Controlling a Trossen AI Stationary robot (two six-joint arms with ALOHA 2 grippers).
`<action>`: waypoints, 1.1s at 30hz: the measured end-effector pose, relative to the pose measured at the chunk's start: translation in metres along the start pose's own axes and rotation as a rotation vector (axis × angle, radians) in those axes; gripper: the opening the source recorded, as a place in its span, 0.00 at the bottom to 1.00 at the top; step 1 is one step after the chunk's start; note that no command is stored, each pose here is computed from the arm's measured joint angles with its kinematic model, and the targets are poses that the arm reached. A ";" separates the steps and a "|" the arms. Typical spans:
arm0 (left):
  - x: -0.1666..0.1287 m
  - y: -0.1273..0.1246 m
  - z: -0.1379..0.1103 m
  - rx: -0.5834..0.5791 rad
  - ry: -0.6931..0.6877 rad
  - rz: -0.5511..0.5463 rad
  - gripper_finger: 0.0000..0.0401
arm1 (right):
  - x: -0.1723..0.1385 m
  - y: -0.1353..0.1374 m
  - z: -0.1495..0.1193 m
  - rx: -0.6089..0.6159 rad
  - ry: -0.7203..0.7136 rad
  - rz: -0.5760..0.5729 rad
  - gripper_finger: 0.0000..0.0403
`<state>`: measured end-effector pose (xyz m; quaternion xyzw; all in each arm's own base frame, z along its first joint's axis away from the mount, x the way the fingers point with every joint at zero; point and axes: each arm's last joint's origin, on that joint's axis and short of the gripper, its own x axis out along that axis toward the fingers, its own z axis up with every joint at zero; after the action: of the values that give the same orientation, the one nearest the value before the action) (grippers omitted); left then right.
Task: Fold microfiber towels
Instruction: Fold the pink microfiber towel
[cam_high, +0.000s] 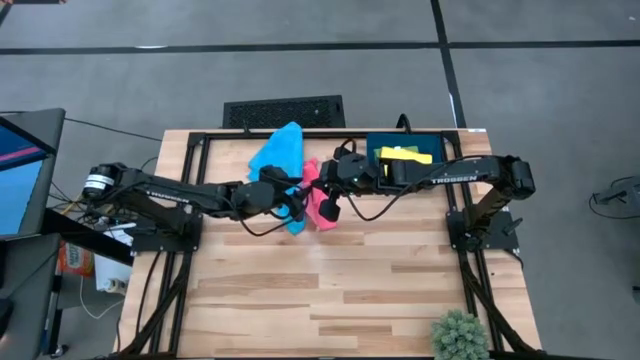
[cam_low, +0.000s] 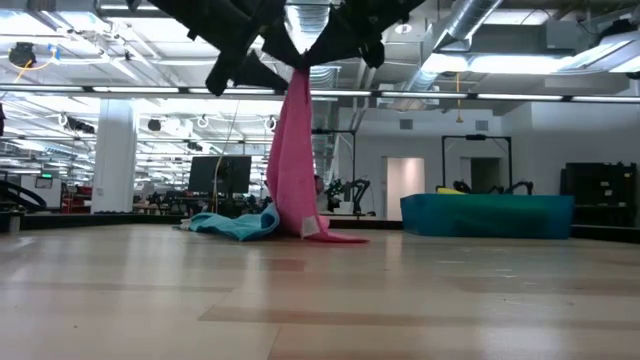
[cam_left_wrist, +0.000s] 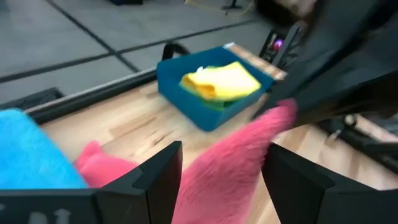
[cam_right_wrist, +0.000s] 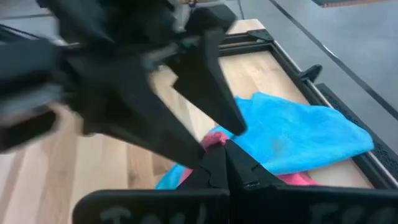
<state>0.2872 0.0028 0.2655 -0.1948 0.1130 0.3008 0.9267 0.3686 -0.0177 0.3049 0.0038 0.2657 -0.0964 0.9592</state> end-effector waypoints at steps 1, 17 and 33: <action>0.000 0.000 -0.001 -0.003 0.008 0.002 0.51 | 0.000 0.000 0.000 -0.001 0.000 0.003 0.00; 0.004 0.011 -0.003 -0.096 0.068 0.037 0.19 | -0.001 0.004 0.000 -0.027 0.001 0.035 0.01; -0.028 0.011 0.019 -0.199 0.085 -0.110 0.00 | 0.000 -0.012 -0.014 0.068 0.146 -0.052 0.33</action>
<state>0.2596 0.0047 0.2882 -0.3043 0.1109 0.2504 0.9123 0.3596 -0.0287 0.2933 0.0365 0.3313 -0.1299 0.9338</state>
